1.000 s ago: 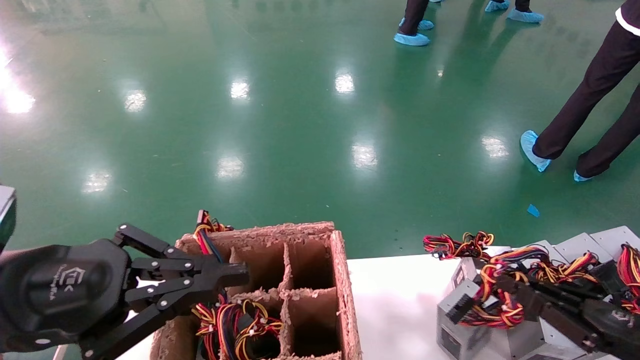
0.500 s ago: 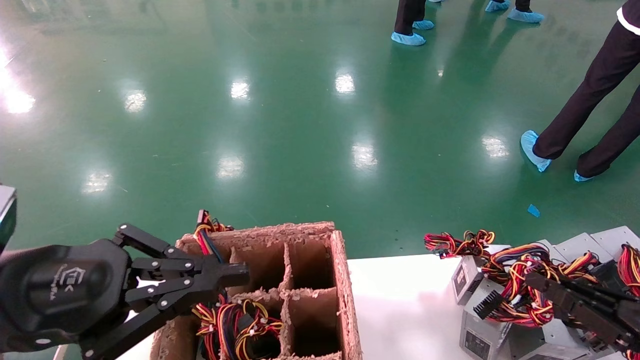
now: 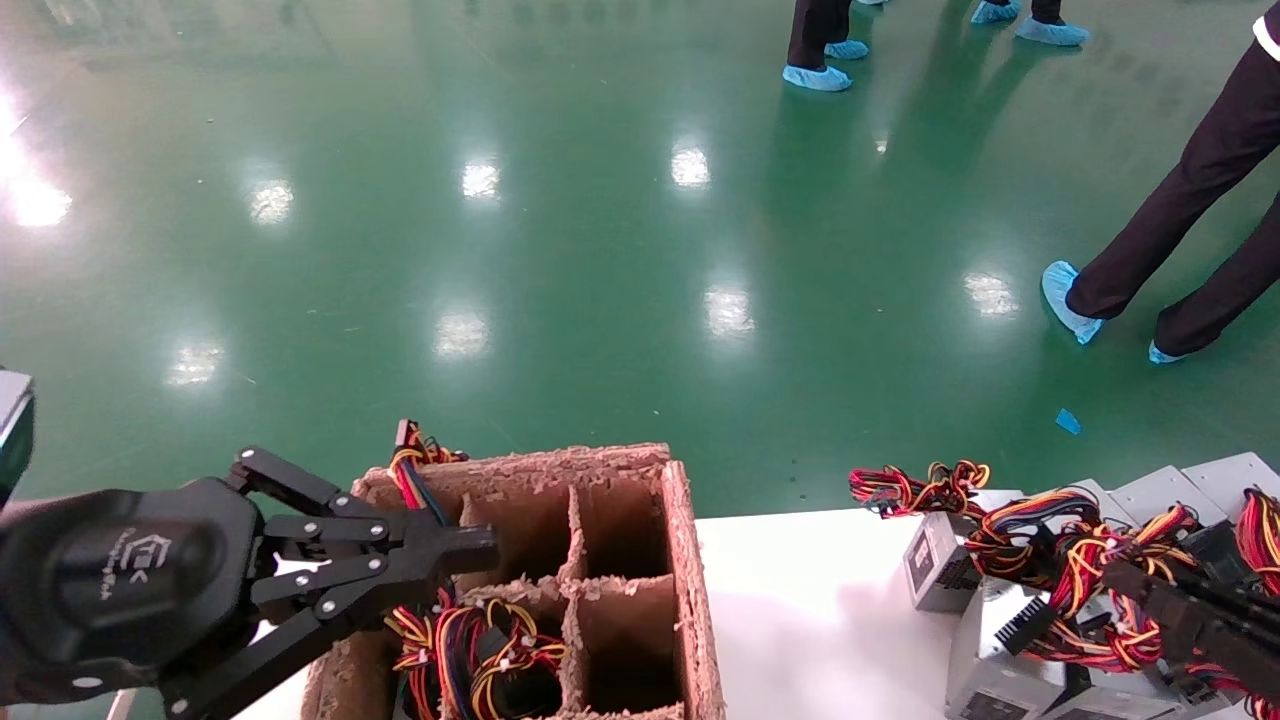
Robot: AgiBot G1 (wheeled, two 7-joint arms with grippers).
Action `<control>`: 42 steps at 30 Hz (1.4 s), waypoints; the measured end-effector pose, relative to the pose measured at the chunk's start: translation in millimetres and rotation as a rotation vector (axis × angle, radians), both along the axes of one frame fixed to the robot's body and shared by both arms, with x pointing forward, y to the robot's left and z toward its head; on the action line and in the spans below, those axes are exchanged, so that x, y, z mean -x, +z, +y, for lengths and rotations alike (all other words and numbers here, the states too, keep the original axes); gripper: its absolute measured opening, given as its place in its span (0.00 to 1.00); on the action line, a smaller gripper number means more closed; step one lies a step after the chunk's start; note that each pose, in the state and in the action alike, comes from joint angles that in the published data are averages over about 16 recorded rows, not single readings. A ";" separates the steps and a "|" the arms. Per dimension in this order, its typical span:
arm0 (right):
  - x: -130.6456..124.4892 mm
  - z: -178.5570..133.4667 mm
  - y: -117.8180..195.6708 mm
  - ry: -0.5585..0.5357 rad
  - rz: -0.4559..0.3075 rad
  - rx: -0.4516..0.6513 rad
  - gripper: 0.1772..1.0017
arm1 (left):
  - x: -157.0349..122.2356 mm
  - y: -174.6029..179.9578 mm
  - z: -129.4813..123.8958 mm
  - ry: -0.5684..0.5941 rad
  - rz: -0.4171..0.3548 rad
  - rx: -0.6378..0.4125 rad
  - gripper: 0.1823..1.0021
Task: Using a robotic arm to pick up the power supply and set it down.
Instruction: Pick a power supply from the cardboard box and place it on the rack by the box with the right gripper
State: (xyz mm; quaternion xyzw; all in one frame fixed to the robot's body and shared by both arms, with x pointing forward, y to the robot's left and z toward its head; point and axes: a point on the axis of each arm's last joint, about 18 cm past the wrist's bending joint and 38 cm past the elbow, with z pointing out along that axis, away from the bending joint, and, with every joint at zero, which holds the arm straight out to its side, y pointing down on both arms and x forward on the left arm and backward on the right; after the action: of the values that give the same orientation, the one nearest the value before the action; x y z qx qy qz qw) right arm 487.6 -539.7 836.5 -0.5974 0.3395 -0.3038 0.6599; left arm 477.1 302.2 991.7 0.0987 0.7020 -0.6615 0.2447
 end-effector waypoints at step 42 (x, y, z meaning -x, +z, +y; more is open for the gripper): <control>22.9 -25.8 -15.6 -0.104 0.003 -0.134 0.30 | 0.0 0.0 0.0 0.000 0.000 0.000 0.01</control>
State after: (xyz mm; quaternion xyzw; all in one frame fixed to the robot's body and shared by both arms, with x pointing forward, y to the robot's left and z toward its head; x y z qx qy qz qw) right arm 464.6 -565.6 820.9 -0.5339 0.3906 -0.3136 0.6812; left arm 477.1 302.2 991.7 0.0987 0.7020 -0.6615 0.2447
